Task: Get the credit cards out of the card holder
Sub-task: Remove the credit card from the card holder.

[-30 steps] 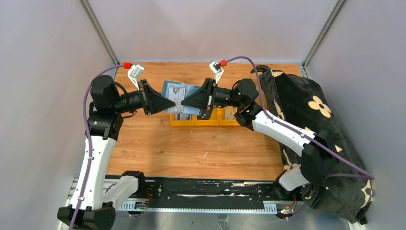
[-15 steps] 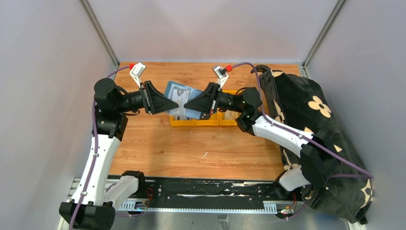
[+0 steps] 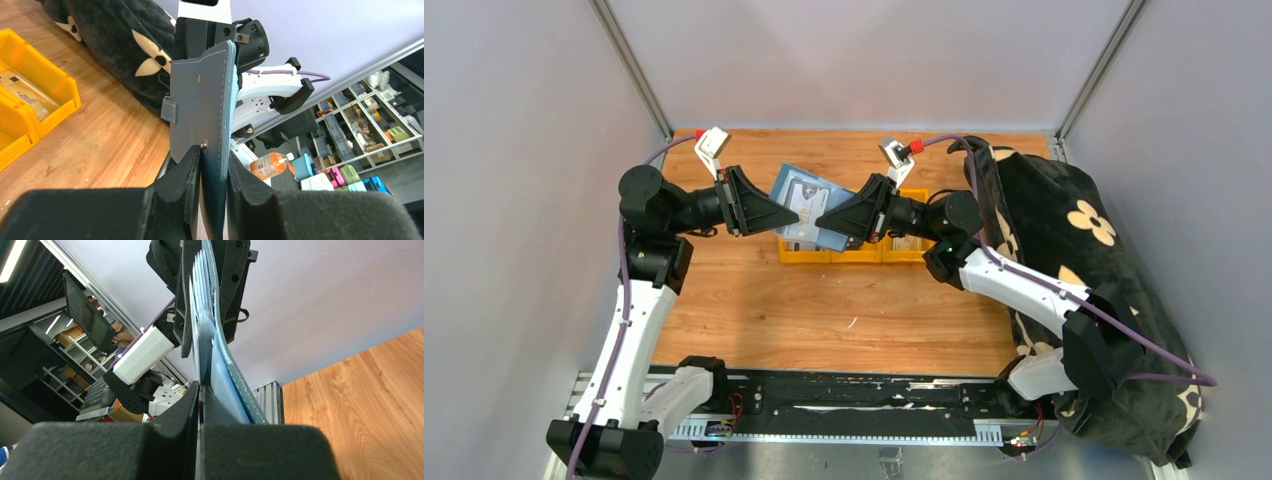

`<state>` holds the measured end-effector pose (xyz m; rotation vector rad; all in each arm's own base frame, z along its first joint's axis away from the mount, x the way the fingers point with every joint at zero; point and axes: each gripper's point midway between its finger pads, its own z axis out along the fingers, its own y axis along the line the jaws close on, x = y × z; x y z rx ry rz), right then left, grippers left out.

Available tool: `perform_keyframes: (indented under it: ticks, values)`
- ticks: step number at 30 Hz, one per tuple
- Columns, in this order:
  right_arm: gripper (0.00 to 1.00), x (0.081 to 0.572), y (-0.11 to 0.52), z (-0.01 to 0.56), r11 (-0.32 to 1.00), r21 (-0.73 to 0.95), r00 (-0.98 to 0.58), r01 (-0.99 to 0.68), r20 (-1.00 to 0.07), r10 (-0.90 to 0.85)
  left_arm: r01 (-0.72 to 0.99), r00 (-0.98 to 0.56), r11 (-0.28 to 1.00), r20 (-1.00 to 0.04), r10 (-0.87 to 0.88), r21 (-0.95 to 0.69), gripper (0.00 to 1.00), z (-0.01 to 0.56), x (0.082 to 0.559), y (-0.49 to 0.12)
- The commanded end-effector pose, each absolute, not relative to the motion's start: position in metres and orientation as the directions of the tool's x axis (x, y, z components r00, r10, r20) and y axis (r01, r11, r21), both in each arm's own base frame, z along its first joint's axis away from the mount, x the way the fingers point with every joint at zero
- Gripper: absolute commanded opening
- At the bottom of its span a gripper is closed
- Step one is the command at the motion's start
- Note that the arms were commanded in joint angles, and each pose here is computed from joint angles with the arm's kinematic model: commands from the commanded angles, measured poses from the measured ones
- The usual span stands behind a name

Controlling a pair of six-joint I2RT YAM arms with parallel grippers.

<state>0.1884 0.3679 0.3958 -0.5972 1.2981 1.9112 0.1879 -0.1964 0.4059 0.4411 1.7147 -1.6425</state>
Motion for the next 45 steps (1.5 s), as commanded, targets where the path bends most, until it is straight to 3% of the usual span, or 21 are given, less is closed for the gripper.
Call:
perform_keyframes:
  ticks: [1, 15, 17, 21, 26, 28, 35, 45]
  values:
    - [0.0, 0.196, 0.362, 0.38, -0.172, 0.595, -0.616, -0.785, -0.721, 0.316, 0.738, -0.638, 0.095, -0.737, -0.223, -0.668, 0.21, 0.427, 0.175, -0.196]
    - [0.0, 0.188, 0.355, 0.389, -0.18, 0.575, -0.599, -0.798, -0.728, 0.333, 0.746, -0.62, 0.109, -0.745, -0.245, -0.657, 0.12, 0.429, 0.179, -0.196]
    - [0.11, 0.188, 0.356, 0.395, -0.196, 0.572, -0.602, -0.797, -0.722, 0.341, 0.754, -0.605, 0.12, -0.755, -0.254, -0.645, 0.02, 0.429, 0.181, -0.196]
    - [0.43, 0.188, 0.359, 0.413, -0.24, 0.556, -0.604, -0.796, -0.709, 0.363, 0.771, -0.558, 0.186, -0.786, -0.265, -0.61, 0.0, 0.425, 0.186, -0.193]
    - [0.46, 0.191, 0.364, 0.423, -0.261, 0.55, -0.608, -0.794, -0.699, 0.378, 0.776, -0.537, 0.231, -0.807, -0.246, -0.587, 0.0, 0.419, 0.186, -0.191]
    - [0.43, 0.192, 0.366, 0.423, -0.266, 0.551, -0.612, -0.791, -0.697, 0.375, 0.774, -0.536, 0.248, -0.811, -0.235, -0.583, 0.0, 0.416, 0.187, -0.19]
    - [0.0, 0.195, 0.362, 0.415, -0.253, 0.566, -0.619, -0.785, -0.693, 0.371, 0.778, -0.541, 0.231, -0.811, -0.225, -0.584, 0.0, 0.418, 0.184, -0.191]
    - [0.0, 0.207, 0.328, 0.4, -0.19, 0.573, -0.601, -0.797, -0.72, 0.349, 0.801, -0.509, 0.217, -0.826, -0.241, -0.557, 0.0, 0.435, 0.185, -0.191]
